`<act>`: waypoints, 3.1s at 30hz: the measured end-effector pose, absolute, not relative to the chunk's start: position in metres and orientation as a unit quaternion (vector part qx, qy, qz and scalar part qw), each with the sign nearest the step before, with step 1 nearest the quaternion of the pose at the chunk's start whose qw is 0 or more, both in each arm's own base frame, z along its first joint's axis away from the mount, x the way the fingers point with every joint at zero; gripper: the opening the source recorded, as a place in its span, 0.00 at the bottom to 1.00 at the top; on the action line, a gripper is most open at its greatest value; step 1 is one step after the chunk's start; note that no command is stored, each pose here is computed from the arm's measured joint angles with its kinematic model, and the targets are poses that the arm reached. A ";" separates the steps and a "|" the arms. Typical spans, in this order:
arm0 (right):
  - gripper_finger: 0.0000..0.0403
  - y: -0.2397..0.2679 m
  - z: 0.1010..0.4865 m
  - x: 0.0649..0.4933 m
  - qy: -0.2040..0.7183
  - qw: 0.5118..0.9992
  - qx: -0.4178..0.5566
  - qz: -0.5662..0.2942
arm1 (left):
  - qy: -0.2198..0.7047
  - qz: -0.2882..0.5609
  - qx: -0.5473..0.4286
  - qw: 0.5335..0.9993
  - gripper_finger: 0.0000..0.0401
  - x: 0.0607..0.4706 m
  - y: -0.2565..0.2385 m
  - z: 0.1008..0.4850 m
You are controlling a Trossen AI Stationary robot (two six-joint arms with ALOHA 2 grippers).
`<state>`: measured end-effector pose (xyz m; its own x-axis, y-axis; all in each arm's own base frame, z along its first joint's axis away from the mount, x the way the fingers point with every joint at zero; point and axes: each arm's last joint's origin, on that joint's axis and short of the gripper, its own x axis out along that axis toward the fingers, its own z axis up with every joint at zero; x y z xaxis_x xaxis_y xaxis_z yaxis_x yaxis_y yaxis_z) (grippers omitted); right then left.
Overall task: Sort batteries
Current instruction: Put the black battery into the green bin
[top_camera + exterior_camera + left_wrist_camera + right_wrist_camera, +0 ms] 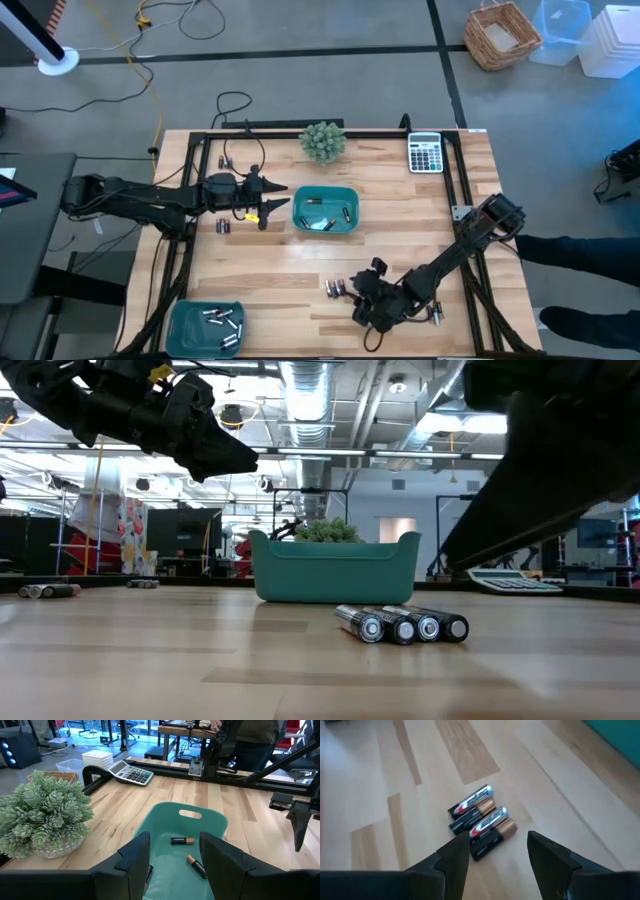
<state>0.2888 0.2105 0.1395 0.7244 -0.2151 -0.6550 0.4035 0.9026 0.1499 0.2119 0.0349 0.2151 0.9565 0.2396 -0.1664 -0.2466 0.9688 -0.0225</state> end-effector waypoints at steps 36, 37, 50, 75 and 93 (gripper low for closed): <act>0.53 0.218 0.113 0.297 0.310 0.920 0.159 -0.178 | 0.082 0.122 -0.019 0.989 0.41 0.212 0.035 0.215; 0.53 0.219 0.113 0.298 0.306 0.922 0.161 -0.175 | 0.082 0.122 -0.019 0.989 0.41 0.212 0.035 0.215; 0.53 0.209 0.111 0.303 0.323 0.916 0.154 -0.183 | 0.082 0.122 -0.020 0.989 0.41 0.212 0.035 0.215; 0.41 0.189 0.105 0.302 0.381 0.892 0.114 -0.216 | 0.082 0.122 -0.017 0.989 0.41 0.212 0.035 0.215; 0.08 0.184 0.105 0.303 0.388 0.887 0.113 -0.224 | 0.082 0.122 -0.019 0.989 0.41 0.212 0.035 0.215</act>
<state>0.3028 0.1839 0.1046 0.5994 -0.3098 -0.7381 0.4845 0.8744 0.0265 0.2119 0.0348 0.2152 0.9568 0.2383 -0.1666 -0.2444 0.9695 -0.0166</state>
